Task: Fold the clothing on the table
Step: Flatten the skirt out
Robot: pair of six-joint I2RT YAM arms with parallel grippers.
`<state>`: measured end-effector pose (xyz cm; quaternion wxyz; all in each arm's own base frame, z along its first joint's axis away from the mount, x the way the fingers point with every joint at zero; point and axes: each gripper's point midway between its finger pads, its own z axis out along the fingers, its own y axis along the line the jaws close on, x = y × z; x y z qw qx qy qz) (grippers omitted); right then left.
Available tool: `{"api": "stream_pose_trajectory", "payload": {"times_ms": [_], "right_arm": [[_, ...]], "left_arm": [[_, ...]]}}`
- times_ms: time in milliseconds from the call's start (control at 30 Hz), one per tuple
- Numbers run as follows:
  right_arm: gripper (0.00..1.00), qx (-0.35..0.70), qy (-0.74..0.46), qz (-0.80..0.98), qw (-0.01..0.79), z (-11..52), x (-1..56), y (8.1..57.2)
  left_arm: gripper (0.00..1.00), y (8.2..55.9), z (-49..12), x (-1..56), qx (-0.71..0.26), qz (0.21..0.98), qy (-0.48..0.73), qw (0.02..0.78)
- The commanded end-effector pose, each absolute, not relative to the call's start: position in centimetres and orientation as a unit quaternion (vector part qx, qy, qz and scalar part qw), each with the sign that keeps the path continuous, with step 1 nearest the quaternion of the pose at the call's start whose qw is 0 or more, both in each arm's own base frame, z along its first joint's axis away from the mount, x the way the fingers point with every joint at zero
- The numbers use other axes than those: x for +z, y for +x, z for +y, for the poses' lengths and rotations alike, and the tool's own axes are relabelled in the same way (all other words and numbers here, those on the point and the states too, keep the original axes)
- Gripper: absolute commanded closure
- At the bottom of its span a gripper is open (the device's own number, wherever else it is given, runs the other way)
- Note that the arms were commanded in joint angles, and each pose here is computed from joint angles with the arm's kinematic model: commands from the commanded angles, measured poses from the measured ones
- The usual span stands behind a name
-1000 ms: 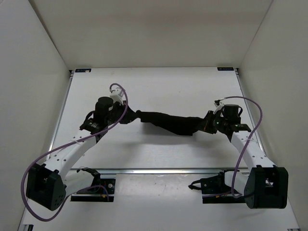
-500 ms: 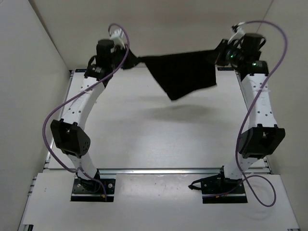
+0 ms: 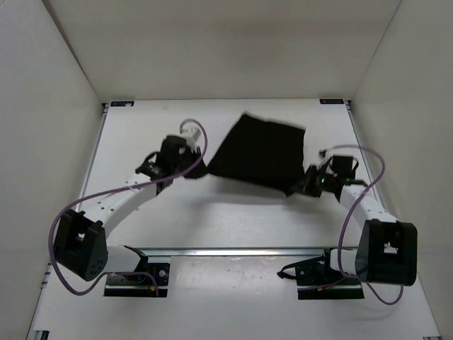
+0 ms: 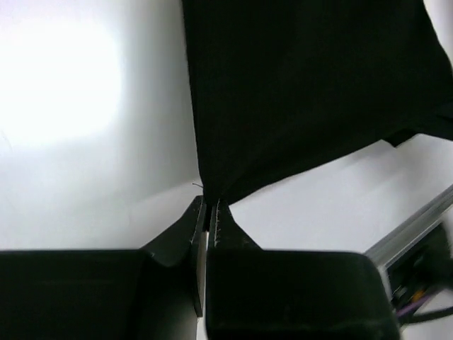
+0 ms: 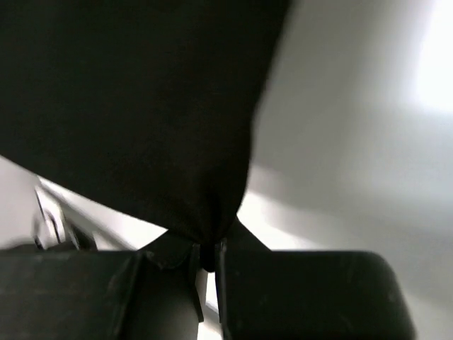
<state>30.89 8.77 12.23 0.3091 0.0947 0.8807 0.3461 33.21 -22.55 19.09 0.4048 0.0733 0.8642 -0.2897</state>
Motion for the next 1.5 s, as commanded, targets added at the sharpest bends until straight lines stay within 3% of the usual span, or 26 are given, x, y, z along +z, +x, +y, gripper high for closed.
{"api": "stream_pose_trajectory", "payload": {"times_ms": [0, 100, 267, 433, 567, 700, 867, 1100, 1200, 1333, 1467], "right_arm": [[1.0, 0.345, 0.091, 0.88, 0.314, 10.4, 9.7, 27.2], [1.0, 0.346, 0.092, 0.896, 0.264, 13.1, 6.8, 22.5], [1.0, 0.376, 0.094, 0.881, 0.272, 15.1, 8.4, 19.4], [0.99, 0.38, 0.113, 0.866, 0.304, 12.7, 9.6, 21.3], [1.0, 0.383, 0.098, 0.864, 0.313, 11.7, 11.4, 23.6], [1.0, 0.385, 0.076, 0.851, 0.35, 11.8, 14.6, 27.4], [1.0, 0.4, 0.055, 0.849, 0.341, 11.7, 18.3, 32.9], [1.0, 0.37, 0.005, 0.802, 0.47, 10.2, 31.6, 38.9], [1.0, 0.382, 0.004, 0.785, 0.488, 9.4, 32.1, 38.1], [1.0, 0.392, 0.037, 0.808, 0.437, 9.3, 24.8, 35.6], [1.0, 0.397, 0.055, 0.843, 0.358, 11.2, 16.0, 31.2]], "left_arm": [[1.0, 28.2, -21.2, 15.6, -0.265, 0.882, 0.067, 0.385], [1.0, 22.6, -21.1, 11.8, -0.284, 0.897, 0.061, 0.332], [1.0, 20.2, -18.6, 13.8, -0.3, 0.884, 0.028, 0.357], [1.0, 23.2, -16.9, 16.3, -0.294, 0.87, 0.007, 0.395], [1.0, 25.8, -19.0, 18.7, -0.304, 0.857, 0.032, 0.414], [1.0, 29.9, -20.5, 20.5, -0.302, 0.851, 0.039, 0.429], [1.0, 35.5, -21.7, 20.6, -0.274, 0.868, 0.047, 0.412], [1.0, 40.0, -20.3, 33.4, -0.258, 0.809, 0.035, 0.527], [1.0, 39.2, -18.9, 36.6, -0.239, 0.788, 0.03, 0.567], [1.0, 36.9, -18.6, 33.3, -0.234, 0.801, 0.037, 0.55], [1.0, 32.9, -19.4, 24.3, -0.24, 0.844, 0.046, 0.478]]}}
